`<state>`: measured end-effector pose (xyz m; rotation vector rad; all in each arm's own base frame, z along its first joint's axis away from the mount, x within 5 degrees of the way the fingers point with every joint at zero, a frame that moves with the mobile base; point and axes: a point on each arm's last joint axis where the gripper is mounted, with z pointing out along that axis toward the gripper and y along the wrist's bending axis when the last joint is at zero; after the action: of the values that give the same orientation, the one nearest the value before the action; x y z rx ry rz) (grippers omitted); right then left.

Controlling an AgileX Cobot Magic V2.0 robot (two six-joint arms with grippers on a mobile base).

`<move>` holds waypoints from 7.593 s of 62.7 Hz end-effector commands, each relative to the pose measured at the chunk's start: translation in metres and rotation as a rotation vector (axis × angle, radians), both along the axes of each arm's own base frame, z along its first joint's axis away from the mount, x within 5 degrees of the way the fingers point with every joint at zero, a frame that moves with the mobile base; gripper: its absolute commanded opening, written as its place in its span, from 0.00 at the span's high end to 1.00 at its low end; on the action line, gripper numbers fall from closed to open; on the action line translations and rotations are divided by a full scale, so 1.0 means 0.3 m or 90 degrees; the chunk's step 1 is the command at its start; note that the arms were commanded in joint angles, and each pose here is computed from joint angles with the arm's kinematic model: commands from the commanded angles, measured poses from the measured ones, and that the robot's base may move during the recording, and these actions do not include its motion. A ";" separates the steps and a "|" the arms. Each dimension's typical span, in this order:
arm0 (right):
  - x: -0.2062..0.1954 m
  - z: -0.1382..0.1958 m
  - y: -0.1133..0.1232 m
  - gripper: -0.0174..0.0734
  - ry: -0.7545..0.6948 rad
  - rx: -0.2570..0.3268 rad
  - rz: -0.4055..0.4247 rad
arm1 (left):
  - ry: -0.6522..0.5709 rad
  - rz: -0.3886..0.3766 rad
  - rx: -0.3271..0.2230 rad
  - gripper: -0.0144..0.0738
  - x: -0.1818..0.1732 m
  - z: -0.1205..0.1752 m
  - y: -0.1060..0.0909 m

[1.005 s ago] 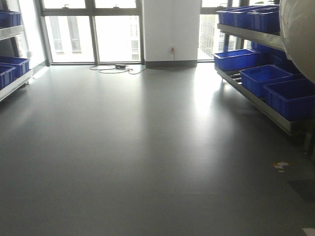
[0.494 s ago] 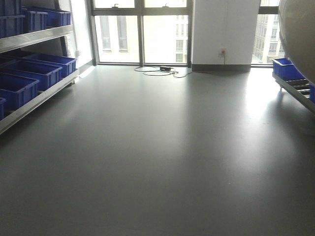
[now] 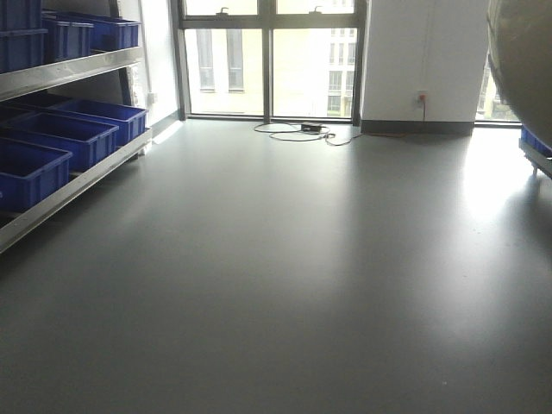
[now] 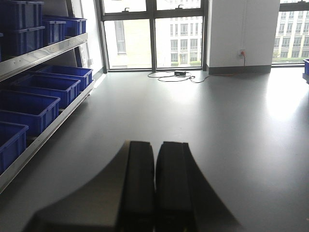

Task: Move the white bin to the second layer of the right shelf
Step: 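Drive across the room toward the roller-track shelf rack, then approach the rack and align with the second roller shelf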

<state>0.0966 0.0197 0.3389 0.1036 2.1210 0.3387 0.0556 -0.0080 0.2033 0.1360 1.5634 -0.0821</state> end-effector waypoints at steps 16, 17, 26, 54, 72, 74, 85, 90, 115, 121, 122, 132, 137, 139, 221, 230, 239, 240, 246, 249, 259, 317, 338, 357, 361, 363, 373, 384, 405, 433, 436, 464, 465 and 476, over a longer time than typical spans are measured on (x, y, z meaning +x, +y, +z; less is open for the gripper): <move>0.014 0.052 -0.001 0.75 -0.067 0.017 -0.011 | -0.039 0.002 -0.011 0.74 0.001 -0.013 0.001; 0.014 0.052 -0.001 0.75 -0.067 0.017 -0.011 | -0.039 0.002 -0.011 0.74 0.001 -0.013 0.001; 0.014 0.052 -0.001 0.75 -0.067 0.017 -0.011 | -0.039 0.002 -0.011 0.74 0.001 -0.013 0.001; 0.014 0.052 -0.001 0.75 -0.067 0.017 -0.011 | -0.039 0.002 -0.011 0.74 0.001 -0.013 0.001; 0.014 0.052 -0.001 0.75 -0.067 0.017 -0.011 | -0.039 0.002 -0.011 0.74 0.001 -0.013 0.001; 0.014 0.052 -0.001 0.75 -0.067 0.017 -0.011 | -0.039 0.002 -0.011 0.74 0.001 -0.013 0.001; 0.014 0.052 -0.001 0.75 -0.067 0.017 -0.011 | -0.039 0.002 -0.011 0.74 0.001 -0.013 0.001; 0.014 0.052 -0.001 0.75 -0.067 0.017 -0.011 | -0.039 0.002 -0.011 0.74 0.001 -0.013 0.001; 0.014 0.052 -0.001 0.75 -0.067 0.017 -0.011 | -0.039 0.002 -0.011 0.74 0.001 -0.013 0.001; 0.014 0.052 -0.001 0.75 -0.067 0.017 -0.011 | -0.039 0.002 -0.011 0.74 0.001 -0.013 0.001; 0.014 0.052 -0.001 0.75 -0.067 0.017 -0.011 | -0.039 0.002 -0.011 0.74 0.001 -0.013 0.001; 0.014 0.052 -0.001 0.75 -0.067 0.017 -0.011 | -0.038 0.001 -0.011 0.74 0.001 -0.013 0.001; 0.014 0.052 -0.001 0.75 -0.067 0.017 -0.011 | -0.038 0.001 -0.011 0.74 0.001 -0.013 0.001; 0.014 0.052 -0.001 0.75 -0.068 0.018 -0.011 | -0.038 0.001 -0.011 0.74 0.001 -0.013 0.001; 0.014 0.052 -0.001 0.75 -0.068 0.018 -0.011 | -0.038 0.001 -0.011 0.74 0.001 -0.013 0.001; 0.014 0.052 -0.001 0.75 -0.067 0.017 -0.011 | -0.038 0.001 -0.011 0.74 0.001 -0.013 0.001; 0.014 0.052 -0.001 0.75 -0.067 0.017 -0.011 | -0.038 0.001 -0.011 0.74 0.001 -0.013 0.001; 0.014 0.052 -0.001 0.75 -0.067 0.017 -0.011 | -0.038 0.001 -0.011 0.74 0.001 -0.013 0.001; 0.014 0.052 -0.001 0.75 -0.067 0.017 -0.011 | -0.038 0.001 -0.011 0.74 0.001 -0.013 0.001; 0.014 0.052 -0.001 0.75 -0.067 0.017 -0.011 | -0.038 0.001 -0.011 0.74 0.001 -0.013 0.001; 0.014 0.052 -0.001 0.75 -0.067 0.017 -0.011 | -0.038 0.001 -0.011 0.74 0.001 -0.013 0.001; 0.014 0.052 -0.001 0.75 -0.067 0.017 -0.011 | -0.038 0.001 -0.011 0.74 0.001 -0.013 0.001; 0.014 0.052 -0.001 0.75 -0.067 0.017 -0.011 | -0.038 0.001 -0.011 0.74 0.001 -0.013 0.001; 0.014 0.052 -0.001 0.75 -0.067 0.017 -0.011 | -0.038 0.001 -0.011 0.74 0.001 -0.013 0.001; 0.014 0.052 -0.001 0.75 -0.067 0.017 -0.011 | -0.038 0.001 -0.011 0.74 0.001 -0.013 0.001; 0.014 0.052 -0.001 0.75 -0.067 0.017 -0.011 | -0.038 0.001 -0.011 0.74 0.001 -0.013 0.001; 0.014 0.052 -0.001 0.75 -0.067 0.017 -0.011 | -0.038 0.001 -0.011 0.74 0.001 -0.013 0.001; 0.014 0.052 -0.001 0.75 -0.067 0.017 -0.011 | -0.038 0.001 -0.011 0.74 0.001 -0.013 0.001; 0.014 0.052 -0.001 0.75 -0.067 0.017 -0.011 | -0.038 0.001 -0.011 0.74 0.001 -0.013 0.001; 0.014 0.052 -0.001 0.75 -0.067 0.017 -0.011 | -0.038 0.001 -0.011 0.74 0.001 -0.013 0.001; 0.014 0.052 -0.001 0.75 -0.067 0.017 -0.011 | -0.038 0.001 -0.011 0.74 0.001 -0.013 0.001; 0.023 0.057 -0.002 0.75 -0.077 0.019 -0.014 | -0.038 0.001 -0.011 0.74 0.001 -0.013 0.001; 0.026 0.055 -0.002 0.75 -0.074 0.019 -0.014 | -0.038 0.001 -0.011 0.74 0.001 -0.013 0.001; 0.116 0.024 0.005 0.75 -0.002 0.013 -0.014 | -0.038 0.001 -0.011 0.74 0.001 -0.013 0.001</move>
<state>0.1135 0.0209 0.3320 0.1170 2.1814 0.3360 0.0556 -0.0080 0.2033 0.1360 1.5634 -0.0821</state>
